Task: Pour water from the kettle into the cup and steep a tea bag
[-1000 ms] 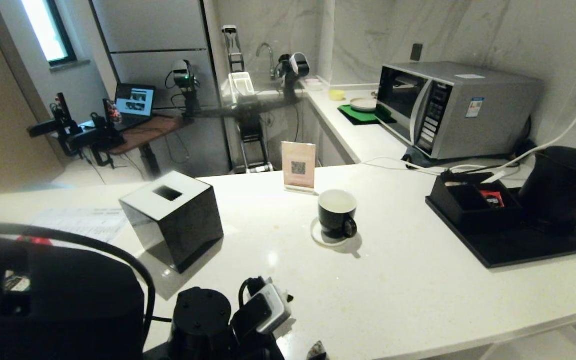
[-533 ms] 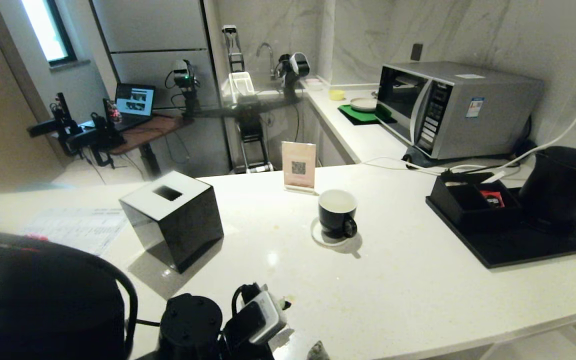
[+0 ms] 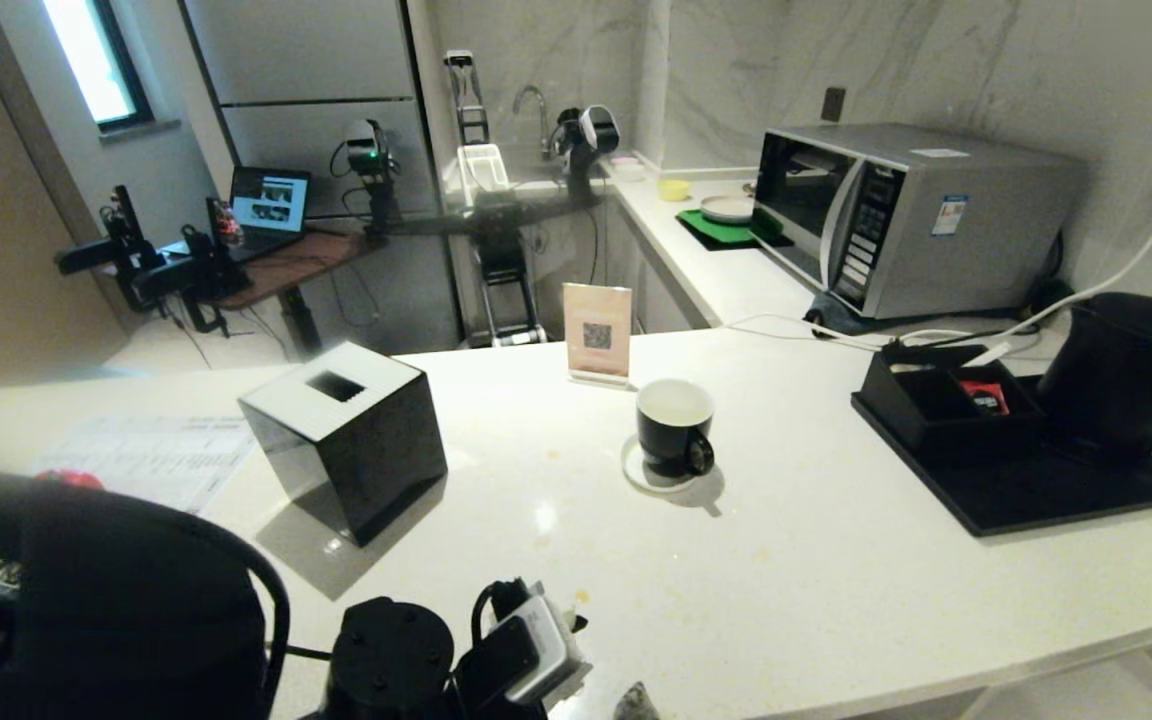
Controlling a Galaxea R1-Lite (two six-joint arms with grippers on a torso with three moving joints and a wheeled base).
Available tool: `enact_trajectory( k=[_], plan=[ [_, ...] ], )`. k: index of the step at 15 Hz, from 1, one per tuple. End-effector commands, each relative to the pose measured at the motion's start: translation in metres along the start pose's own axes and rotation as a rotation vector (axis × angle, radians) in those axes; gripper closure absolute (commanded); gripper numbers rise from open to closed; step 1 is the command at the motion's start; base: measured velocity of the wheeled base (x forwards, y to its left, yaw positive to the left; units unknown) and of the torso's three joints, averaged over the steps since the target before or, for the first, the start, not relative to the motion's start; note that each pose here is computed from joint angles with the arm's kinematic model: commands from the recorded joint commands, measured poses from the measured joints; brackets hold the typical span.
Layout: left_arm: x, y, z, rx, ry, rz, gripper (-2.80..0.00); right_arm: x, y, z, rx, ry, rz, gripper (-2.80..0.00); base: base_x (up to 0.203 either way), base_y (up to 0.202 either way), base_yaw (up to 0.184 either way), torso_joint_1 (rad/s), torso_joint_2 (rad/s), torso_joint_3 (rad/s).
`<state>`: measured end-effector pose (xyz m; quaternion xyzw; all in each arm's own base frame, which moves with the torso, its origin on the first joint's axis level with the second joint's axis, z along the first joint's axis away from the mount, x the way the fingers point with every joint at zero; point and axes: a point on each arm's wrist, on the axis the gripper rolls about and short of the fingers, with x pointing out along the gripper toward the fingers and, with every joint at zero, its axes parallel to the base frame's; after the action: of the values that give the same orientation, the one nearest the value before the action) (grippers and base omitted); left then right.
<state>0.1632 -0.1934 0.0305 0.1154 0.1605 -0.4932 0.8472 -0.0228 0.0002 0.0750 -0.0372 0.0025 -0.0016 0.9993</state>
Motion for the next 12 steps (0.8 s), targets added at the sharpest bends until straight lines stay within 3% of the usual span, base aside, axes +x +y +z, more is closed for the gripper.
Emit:
enact_trajectory(
  k=[1,12],
  plan=[
    [0.009,0.002,0.002,0.008,-0.042,0.005,-2.80,0.000,0.000,0.000,-0.001,0.000,0.000,0.00,0.000,0.000,0.000,0.000,0.00,0.000],
    [0.032,0.009,-0.004,0.005,-0.037,0.016,-2.80,0.000,0.000,0.000,-0.001,0.001,0.000,0.00,0.000,0.000,0.000,0.000,0.00,0.000]
  ],
)
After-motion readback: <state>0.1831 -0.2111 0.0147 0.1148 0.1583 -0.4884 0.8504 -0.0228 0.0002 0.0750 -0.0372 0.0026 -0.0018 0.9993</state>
